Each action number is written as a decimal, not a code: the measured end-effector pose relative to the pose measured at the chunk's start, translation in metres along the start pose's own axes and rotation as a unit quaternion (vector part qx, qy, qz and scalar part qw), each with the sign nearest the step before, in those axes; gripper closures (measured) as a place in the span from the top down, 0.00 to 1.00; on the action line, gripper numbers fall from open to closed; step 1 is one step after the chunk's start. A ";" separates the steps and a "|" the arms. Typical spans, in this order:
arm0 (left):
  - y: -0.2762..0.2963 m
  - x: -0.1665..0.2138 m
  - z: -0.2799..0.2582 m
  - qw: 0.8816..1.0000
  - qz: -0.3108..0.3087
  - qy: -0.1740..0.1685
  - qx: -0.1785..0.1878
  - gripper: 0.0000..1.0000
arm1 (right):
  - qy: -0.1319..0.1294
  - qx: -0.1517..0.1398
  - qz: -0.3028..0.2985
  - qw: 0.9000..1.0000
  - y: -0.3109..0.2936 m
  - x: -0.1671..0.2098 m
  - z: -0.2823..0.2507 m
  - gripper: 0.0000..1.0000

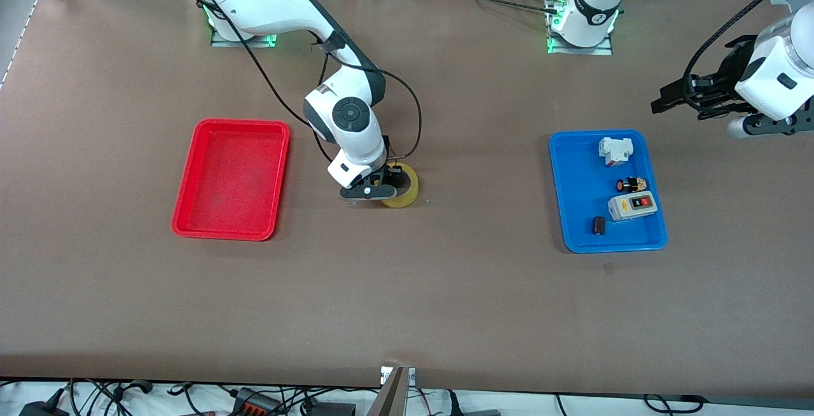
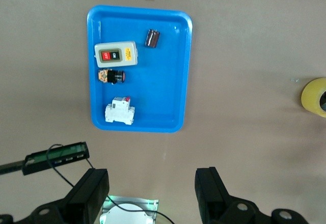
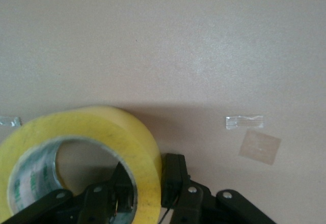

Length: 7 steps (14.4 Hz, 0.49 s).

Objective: Place and move tape with both arms
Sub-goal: 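Close the right gripper on the yellow tape roll's rim, then carry the tape with the right gripper into the red tray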

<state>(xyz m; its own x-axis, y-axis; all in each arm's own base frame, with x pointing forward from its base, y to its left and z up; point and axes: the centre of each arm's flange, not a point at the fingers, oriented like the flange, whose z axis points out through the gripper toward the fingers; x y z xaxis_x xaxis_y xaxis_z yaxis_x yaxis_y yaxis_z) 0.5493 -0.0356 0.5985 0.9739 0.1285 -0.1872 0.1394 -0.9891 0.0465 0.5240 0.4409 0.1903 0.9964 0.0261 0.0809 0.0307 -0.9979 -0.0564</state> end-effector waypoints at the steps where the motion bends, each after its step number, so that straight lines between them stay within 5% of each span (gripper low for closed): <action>1: -0.002 0.001 -0.001 1.000 -0.001 0.005 -0.001 1.00 | 0.000 0.000 0.000 1.000 0.000 0.000 0.000 0.21; 7: 0.005 0.008 0.004 0.999 0.025 0.031 0.019 1.00 | -0.004 -0.036 0.022 0.999 0.028 0.029 -0.060 0.21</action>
<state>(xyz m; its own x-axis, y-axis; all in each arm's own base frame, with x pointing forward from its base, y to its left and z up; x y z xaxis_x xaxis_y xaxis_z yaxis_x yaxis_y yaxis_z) 0.5571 -0.0395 0.5930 0.9888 0.0819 -0.1251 0.0846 -0.9963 0.0171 0.5491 0.4103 0.2504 0.9973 -0.0180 0.0714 -0.0190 -0.9997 0.0121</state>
